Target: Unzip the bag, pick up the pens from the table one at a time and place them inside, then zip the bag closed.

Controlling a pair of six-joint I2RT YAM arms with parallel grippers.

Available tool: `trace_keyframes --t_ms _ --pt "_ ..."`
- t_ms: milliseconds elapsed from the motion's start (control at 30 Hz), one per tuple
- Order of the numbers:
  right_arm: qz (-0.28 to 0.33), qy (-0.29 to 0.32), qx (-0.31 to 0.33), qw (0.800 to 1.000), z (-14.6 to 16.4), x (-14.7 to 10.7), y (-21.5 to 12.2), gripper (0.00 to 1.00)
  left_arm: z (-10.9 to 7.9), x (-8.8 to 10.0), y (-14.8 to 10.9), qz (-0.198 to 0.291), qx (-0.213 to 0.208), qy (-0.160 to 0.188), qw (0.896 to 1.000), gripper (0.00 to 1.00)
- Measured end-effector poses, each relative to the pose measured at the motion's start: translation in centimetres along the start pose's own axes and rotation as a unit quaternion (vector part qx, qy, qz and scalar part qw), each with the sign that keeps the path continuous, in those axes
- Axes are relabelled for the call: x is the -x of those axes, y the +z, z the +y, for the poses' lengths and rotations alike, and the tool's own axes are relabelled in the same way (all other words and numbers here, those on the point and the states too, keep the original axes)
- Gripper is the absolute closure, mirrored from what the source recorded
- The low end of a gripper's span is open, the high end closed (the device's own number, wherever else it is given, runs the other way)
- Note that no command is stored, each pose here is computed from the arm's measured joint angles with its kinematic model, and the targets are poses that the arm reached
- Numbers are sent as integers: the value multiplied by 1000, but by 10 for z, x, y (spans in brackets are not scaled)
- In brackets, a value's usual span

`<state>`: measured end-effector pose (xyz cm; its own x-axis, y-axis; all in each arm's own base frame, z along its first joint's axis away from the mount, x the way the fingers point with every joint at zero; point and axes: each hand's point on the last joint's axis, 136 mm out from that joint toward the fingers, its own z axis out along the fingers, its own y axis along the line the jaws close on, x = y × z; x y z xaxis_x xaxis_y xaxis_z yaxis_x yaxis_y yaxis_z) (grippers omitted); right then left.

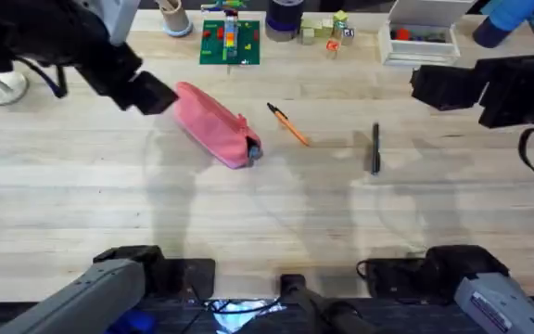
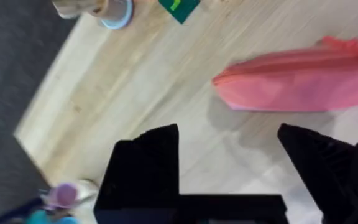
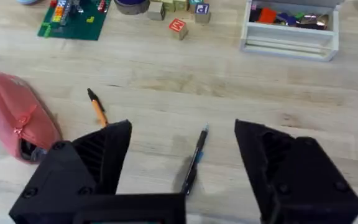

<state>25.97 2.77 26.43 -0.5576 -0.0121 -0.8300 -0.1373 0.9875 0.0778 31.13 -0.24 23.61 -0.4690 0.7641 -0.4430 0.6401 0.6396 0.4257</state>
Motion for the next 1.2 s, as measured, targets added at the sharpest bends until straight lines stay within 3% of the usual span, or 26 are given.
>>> trace_keyframes --t_ms 100,233,467,867,1200 --pt "0 0 0 1000 0 0 0 6 18 -6 -2 1 27 47 999 8" --pt "0 0 0 1000 0 0 0 6 26 -13 1 11 32 73 997 7" --pt "0 0 0 1000 0 0 0 6 10 -28 16 41 -22 87 995 7" --pt "0 0 0 1000 0 0 0 6 10 -25 23 33 -30 96 994 8" --pt "0 5 0 1000 0 0 0 6 -11 -14 56 -23 -111 185 976 8"
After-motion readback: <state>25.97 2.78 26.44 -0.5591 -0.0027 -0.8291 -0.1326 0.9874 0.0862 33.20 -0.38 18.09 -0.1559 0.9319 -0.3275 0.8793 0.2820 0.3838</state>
